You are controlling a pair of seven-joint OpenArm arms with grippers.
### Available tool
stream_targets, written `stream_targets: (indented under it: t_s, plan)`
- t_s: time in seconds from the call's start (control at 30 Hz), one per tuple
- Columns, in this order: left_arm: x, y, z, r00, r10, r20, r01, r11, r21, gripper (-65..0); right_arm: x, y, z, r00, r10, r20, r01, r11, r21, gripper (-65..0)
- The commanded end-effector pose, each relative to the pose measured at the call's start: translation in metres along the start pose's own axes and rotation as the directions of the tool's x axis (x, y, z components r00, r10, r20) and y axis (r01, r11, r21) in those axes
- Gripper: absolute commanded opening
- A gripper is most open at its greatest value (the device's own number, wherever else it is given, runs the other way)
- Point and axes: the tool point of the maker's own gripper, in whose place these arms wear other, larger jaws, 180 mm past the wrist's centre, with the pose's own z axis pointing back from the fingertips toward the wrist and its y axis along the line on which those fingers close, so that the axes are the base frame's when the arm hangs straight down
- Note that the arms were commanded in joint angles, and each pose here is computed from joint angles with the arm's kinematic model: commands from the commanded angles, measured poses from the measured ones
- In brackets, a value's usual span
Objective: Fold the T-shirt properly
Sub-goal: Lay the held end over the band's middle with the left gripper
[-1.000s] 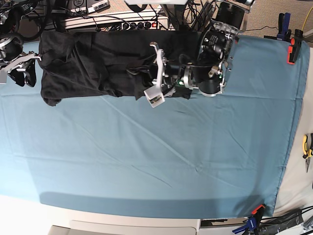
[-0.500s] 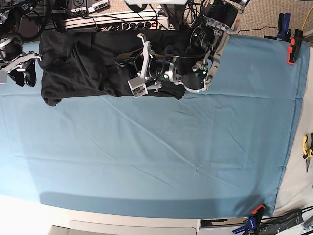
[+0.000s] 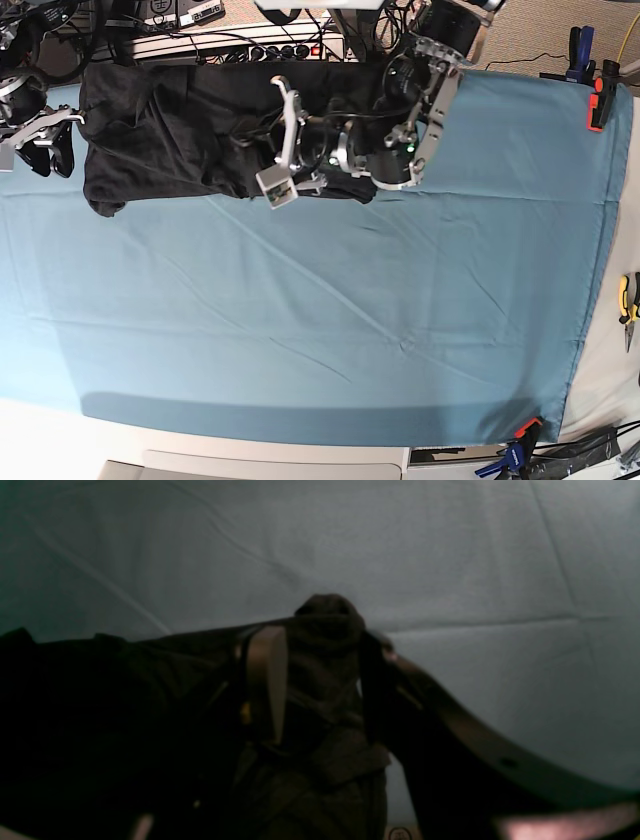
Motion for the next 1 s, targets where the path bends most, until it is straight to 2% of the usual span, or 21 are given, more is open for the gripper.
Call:
stream_targets:
  t_s: [0.0,0.43,0.47,0.57,0.63,0.7,0.97]
  plan:
    - [0.0236,-0.0057,0.0005,0.997,-0.023,0.075,0.025,0.999,-0.022,-65.0,0.0145,-0.0005,0.0033,0.999,0.026,0.047,-0.027,1.0,0.001,-40.5]
    - [0.0222,-0.0069,0.0,0.997,-0.03,0.067,0.032,0.999,-0.027,-65.0,0.0168,0.0024,0.0035,0.998,0.019,0.06,-0.02,1.0,0.018,-40.6]
    - [0.0222,-0.0069,0.0,0.997,-0.03,0.067,0.032,0.999,-0.027,-62.2,0.0168,0.0024,0.0035,0.998,0.019,0.06,-0.02,1.0,0.018,-40.6]
    - [0.0222,-0.0068,0.0,0.997,-0.03,0.067,0.032,0.999,-0.027,-45.8,0.0168,0.0024,0.0035,0.998,0.019,0.06,-0.02,1.0,0.018,-40.6]
    - [0.0216,-0.0063,-0.0006,0.997,-0.026,0.067,0.028,0.999,-0.027,-37.6,0.0169,0.0024,0.0035,0.998,0.019,0.061,-0.02,1.0,0.018,-40.6]
    - [0.0202,-0.0053,-0.0025,0.998,-0.014,0.068,0.017,0.999,-0.03,-35.8,0.0169,0.0024,0.0035,0.998,0.019,0.061,-0.02,1.0,0.018,-40.6]
    - [0.0191,-0.0055,-0.0075,0.998,0.003,0.065,0.0,0.999,-0.039,-35.8,0.0169,0.0023,0.0035,0.998,0.019,0.061,-0.02,1.0,0.017,-40.6]
